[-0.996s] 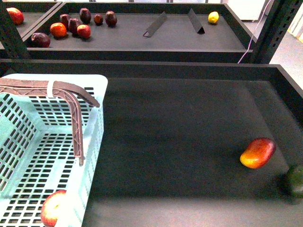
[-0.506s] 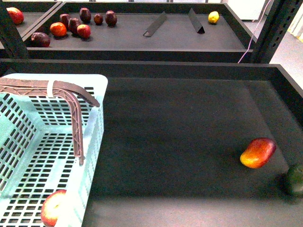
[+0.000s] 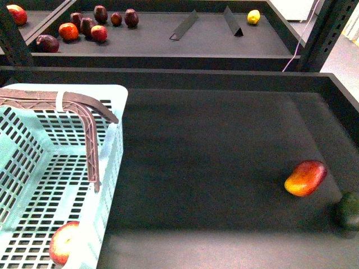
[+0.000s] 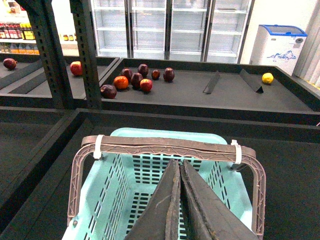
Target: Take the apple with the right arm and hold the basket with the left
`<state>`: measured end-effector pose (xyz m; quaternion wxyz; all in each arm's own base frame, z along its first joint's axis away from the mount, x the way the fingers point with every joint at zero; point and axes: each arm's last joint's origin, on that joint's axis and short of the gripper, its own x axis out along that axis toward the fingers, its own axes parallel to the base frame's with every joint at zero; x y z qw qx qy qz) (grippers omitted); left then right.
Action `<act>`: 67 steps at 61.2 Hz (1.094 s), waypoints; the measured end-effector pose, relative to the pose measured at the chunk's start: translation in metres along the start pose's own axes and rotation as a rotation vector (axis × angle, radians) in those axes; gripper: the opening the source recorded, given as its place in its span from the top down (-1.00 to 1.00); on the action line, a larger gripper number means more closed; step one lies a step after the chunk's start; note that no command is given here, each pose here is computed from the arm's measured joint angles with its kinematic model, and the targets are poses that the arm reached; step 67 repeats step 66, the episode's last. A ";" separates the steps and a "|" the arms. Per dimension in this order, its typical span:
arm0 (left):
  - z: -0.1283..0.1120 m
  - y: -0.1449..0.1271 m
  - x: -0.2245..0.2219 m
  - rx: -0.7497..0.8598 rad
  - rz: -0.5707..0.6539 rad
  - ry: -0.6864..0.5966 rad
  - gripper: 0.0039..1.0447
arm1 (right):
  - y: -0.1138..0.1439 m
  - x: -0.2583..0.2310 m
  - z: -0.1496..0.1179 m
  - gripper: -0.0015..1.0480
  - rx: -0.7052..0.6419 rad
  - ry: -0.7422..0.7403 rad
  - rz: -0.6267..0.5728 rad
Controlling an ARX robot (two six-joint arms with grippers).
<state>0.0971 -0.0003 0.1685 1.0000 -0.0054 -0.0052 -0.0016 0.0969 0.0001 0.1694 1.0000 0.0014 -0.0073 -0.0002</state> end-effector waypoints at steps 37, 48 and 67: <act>0.000 0.000 0.000 0.000 0.000 0.000 0.54 | 0.000 0.000 0.000 -0.83 0.000 0.000 0.000; 0.000 0.000 0.000 0.000 0.000 0.000 -0.25 | 0.000 0.000 0.000 -0.83 0.000 0.000 0.000; 0.000 0.000 0.000 0.002 0.000 0.000 -0.87 | 0.000 0.000 0.000 -0.83 0.000 0.000 0.000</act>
